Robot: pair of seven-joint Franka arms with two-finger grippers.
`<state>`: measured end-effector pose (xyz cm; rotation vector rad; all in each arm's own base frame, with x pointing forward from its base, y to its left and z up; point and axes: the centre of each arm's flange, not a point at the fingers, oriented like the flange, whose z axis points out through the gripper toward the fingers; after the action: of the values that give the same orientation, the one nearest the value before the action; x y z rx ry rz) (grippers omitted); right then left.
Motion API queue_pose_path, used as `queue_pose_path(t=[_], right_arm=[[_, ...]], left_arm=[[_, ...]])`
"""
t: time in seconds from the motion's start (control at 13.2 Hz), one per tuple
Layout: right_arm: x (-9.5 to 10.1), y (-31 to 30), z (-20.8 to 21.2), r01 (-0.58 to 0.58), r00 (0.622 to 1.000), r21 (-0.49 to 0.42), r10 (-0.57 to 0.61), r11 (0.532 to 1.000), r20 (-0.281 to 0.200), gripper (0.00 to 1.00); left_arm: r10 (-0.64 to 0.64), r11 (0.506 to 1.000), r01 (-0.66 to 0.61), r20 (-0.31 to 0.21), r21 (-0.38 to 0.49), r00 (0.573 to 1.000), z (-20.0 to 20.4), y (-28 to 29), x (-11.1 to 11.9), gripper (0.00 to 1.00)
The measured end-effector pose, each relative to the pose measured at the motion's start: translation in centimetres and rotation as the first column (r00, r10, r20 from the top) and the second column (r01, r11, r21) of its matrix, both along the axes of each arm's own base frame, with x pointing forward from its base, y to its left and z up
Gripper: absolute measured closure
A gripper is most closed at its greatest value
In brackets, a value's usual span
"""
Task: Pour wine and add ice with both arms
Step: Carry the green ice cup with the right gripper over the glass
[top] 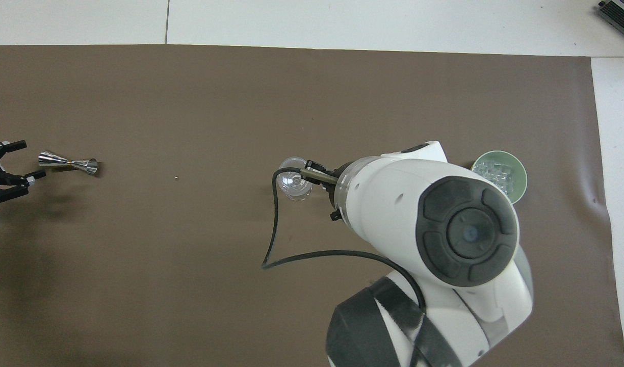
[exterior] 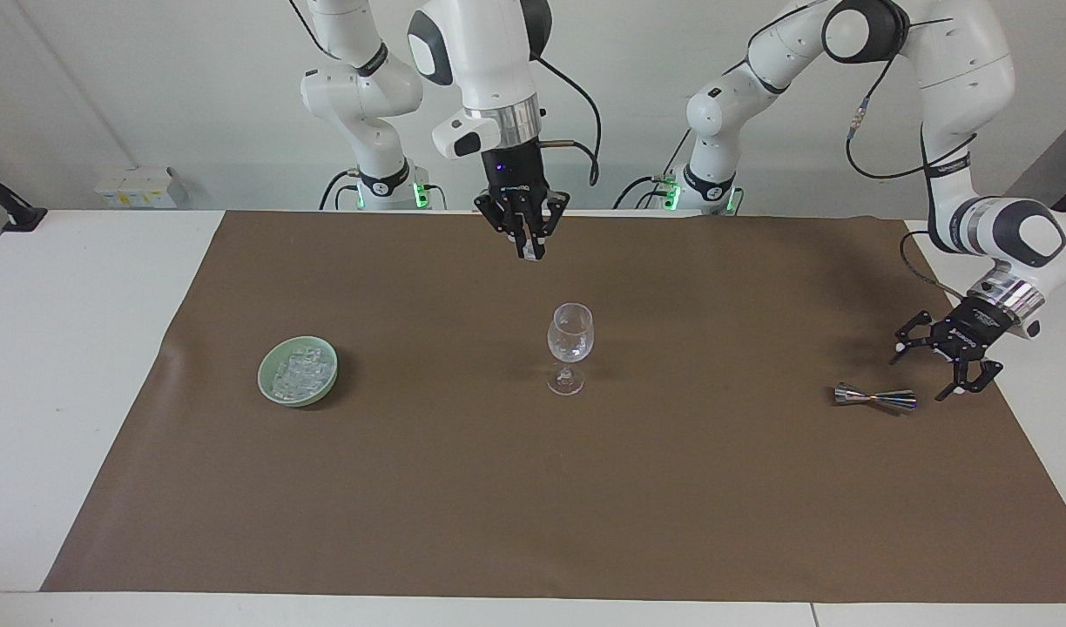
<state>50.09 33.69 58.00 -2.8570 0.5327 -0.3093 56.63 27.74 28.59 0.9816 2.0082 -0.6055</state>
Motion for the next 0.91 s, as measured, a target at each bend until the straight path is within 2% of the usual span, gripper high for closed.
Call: queue_pose_path(t=[0.23, 0.61, 0.91], right_arm=[[0.1, 2.2, -2.0, -0.044, 0.999, -0.003, 0.044, 0.999, 0.004, 0.78], [1.7, 4.2, -3.6, -0.1, 0.988, -0.007, 0.1, 0.995, 0.116, 0.78], [3.0, 4.5, -5.2, -0.126, 0.976, -0.036, 0.131, 0.991, 0.175, 0.78]], left_arm=[[-0.015, 0.999, 0.013, -0.035, -0.043, 0.999, -2.0, -0.5, 0.0, 0.07], [-0.027, 0.998, 0.023, -0.054, -0.066, 0.998, -2.3, -0.6, -0.2, 0.07], [-0.02, 0.997, 0.014, -0.079, -0.075, 0.997, -2.4, -0.5, -0.4, 0.11]])
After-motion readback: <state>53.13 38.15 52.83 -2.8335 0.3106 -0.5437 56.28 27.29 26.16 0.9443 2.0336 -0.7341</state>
